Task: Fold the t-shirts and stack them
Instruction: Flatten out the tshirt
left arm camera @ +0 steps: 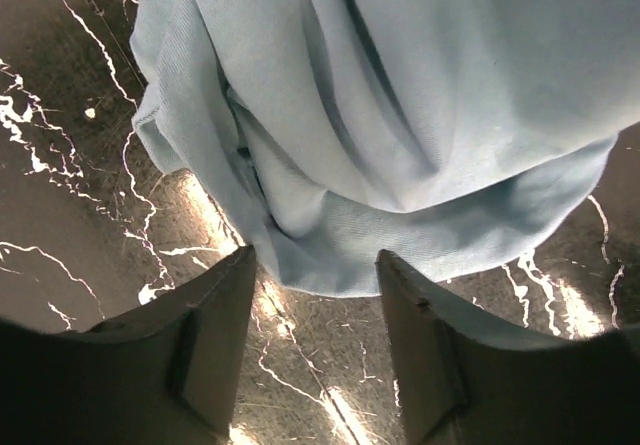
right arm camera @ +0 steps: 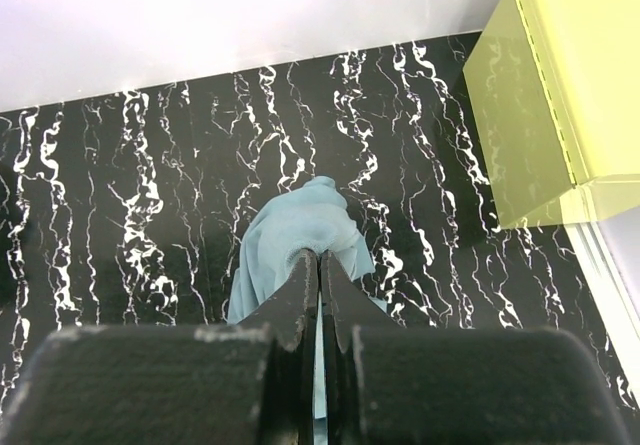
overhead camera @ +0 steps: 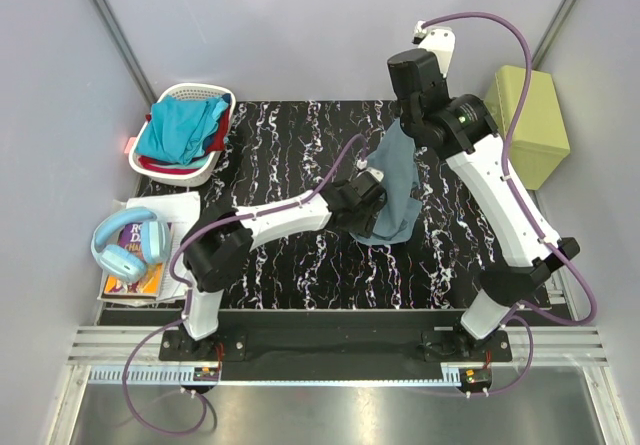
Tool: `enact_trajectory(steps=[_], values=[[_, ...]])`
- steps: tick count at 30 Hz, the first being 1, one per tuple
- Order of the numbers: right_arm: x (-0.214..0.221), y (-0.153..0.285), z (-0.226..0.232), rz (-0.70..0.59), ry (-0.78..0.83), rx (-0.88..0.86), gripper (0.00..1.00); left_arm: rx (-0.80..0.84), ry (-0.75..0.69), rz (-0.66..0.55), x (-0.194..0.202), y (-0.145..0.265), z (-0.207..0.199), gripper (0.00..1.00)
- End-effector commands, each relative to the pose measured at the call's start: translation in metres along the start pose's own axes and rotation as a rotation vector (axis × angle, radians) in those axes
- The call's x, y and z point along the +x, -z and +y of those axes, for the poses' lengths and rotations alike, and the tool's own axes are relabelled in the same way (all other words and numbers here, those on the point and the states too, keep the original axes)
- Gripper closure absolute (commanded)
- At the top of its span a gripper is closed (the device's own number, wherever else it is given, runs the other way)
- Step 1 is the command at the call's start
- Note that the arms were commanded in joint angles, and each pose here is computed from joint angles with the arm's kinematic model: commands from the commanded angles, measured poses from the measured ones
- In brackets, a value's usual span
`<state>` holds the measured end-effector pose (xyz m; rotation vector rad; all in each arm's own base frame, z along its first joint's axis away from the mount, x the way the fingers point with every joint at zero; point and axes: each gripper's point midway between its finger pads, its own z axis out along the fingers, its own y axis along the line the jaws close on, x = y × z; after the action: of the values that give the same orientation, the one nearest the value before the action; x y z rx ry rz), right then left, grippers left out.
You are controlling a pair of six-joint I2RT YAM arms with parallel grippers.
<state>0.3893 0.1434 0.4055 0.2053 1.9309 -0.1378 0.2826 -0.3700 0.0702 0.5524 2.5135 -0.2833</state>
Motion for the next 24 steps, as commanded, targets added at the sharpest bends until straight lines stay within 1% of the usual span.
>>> enact_trajectory(steps=[1, 3, 4, 5, 7, 8, 10, 11, 13, 14, 15, 17, 18, 19, 22, 23, 24], values=[[-0.024, 0.013, -0.013, -0.072, -0.057, -0.005, 1.0, 0.006, 0.014, -0.014, -0.002, -0.002, -0.001, 0.34], [-0.022, 0.013, -0.013, -0.07, -0.054, -0.008, 1.0, -0.022, 0.025, -0.018, 0.001, 0.0, 0.006, 0.3], [-0.021, 0.013, -0.013, -0.067, -0.053, -0.008, 1.0, -0.033, 0.028, -0.025, 0.001, 0.002, 0.009, 0.25], [-0.021, 0.013, -0.013, -0.067, -0.055, -0.01, 1.0, -0.041, 0.034, -0.041, -0.002, 0.007, 0.011, 0.23], [-0.019, 0.012, -0.013, -0.064, -0.053, -0.011, 1.0, -0.046, 0.033, -0.04, 0.0, 0.007, 0.014, 0.23], [-0.018, 0.012, -0.012, -0.061, -0.052, -0.013, 1.0, -0.045, 0.033, -0.039, 0.0, 0.006, 0.014, 0.25], [-0.018, 0.012, -0.011, -0.06, -0.053, -0.019, 1.0, -0.049, 0.025, -0.024, 0.003, 0.001, 0.014, 0.32], [-0.018, 0.012, -0.011, -0.061, -0.055, -0.018, 1.0, -0.044, 0.024, -0.017, 0.005, -0.002, 0.013, 0.46], [-0.017, 0.011, -0.011, -0.058, -0.052, -0.02, 1.0, -0.044, 0.035, -0.014, 0.006, -0.003, 0.012, 0.65], [-0.016, 0.012, -0.011, -0.058, -0.051, -0.02, 1.0, -0.041, 0.041, -0.019, 0.005, -0.001, 0.011, 0.72], [-0.015, 0.011, -0.011, -0.055, -0.049, -0.019, 1.0, -0.042, 0.047, -0.018, 0.006, -0.001, 0.012, 0.82], [-0.014, 0.011, -0.012, -0.054, -0.05, -0.019, 1.0, -0.047, 0.051, -0.034, 0.003, 0.003, 0.014, 0.9], [-0.013, 0.011, -0.012, -0.052, -0.046, -0.018, 1.0, -0.052, 0.049, -0.034, 0.005, 0.003, 0.016, 0.98], [-0.014, 0.011, -0.012, -0.054, -0.05, -0.019, 1.0, -0.057, 0.047, -0.041, 0.003, 0.006, 0.017, 1.0], [-0.014, 0.01, -0.012, -0.056, -0.048, -0.017, 1.0, -0.099, 0.046, -0.052, 0.005, 0.012, 0.028, 1.0], [-0.013, 0.01, -0.012, -0.055, -0.048, -0.017, 1.0, -0.111, 0.055, -0.081, -0.002, 0.022, 0.034, 1.0], [-0.016, 0.01, -0.013, -0.06, -0.051, -0.013, 1.0, -0.128, 0.064, -0.084, 0.0, 0.025, 0.04, 1.0]])
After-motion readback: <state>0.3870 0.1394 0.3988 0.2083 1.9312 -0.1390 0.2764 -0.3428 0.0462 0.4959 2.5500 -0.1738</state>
